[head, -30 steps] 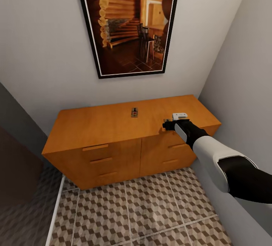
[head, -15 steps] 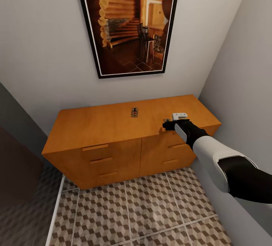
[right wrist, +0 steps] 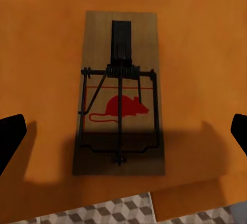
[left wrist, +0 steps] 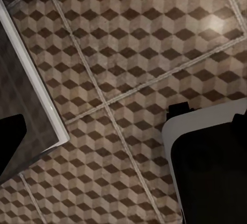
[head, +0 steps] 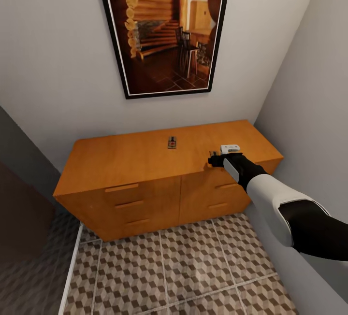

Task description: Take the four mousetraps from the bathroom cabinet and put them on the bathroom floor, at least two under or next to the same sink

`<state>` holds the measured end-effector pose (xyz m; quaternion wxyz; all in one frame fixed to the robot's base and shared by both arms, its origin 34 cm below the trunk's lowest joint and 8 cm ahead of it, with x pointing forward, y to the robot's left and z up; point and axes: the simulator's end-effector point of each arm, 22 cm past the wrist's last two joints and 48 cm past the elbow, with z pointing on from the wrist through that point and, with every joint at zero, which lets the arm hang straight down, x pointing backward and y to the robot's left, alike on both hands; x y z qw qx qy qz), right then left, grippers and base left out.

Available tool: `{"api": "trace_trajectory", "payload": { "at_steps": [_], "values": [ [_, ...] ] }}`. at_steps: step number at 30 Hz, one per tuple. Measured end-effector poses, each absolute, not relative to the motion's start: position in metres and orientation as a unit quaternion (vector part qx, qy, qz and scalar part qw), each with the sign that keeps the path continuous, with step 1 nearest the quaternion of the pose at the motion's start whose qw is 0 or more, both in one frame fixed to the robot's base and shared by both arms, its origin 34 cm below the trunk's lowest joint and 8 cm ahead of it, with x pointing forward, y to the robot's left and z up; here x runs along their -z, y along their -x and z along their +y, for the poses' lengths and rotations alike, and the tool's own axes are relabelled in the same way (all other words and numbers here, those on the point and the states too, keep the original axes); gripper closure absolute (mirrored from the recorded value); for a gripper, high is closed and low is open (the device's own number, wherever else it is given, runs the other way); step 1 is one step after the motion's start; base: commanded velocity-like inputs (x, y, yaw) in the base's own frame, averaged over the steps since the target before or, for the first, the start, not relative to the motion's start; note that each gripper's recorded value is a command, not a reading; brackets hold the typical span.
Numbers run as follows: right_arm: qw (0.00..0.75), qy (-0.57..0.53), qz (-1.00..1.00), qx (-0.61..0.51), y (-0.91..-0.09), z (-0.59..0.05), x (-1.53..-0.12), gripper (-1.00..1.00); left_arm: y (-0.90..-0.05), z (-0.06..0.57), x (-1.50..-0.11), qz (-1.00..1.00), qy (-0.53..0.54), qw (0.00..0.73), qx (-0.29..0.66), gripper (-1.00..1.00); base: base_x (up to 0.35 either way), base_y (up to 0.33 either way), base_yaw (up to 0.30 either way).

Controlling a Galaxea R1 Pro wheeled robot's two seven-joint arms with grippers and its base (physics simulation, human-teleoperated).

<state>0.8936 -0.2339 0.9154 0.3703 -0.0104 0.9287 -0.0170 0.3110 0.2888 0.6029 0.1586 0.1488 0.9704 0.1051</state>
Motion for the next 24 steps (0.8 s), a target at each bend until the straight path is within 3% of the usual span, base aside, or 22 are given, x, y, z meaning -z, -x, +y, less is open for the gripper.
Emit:
{"api": "trace_trajectory", "payload": {
  "at_steps": [24],
  "values": [
    [0.362, 0.011, 0.932, 0.017, -0.888, -0.234, -0.901, -1.00, -0.307, 0.289, -0.601, 0.971, -0.149, 0.154, -0.105, -1.00, 0.000, 0.000, 0.000]
  ]
}}
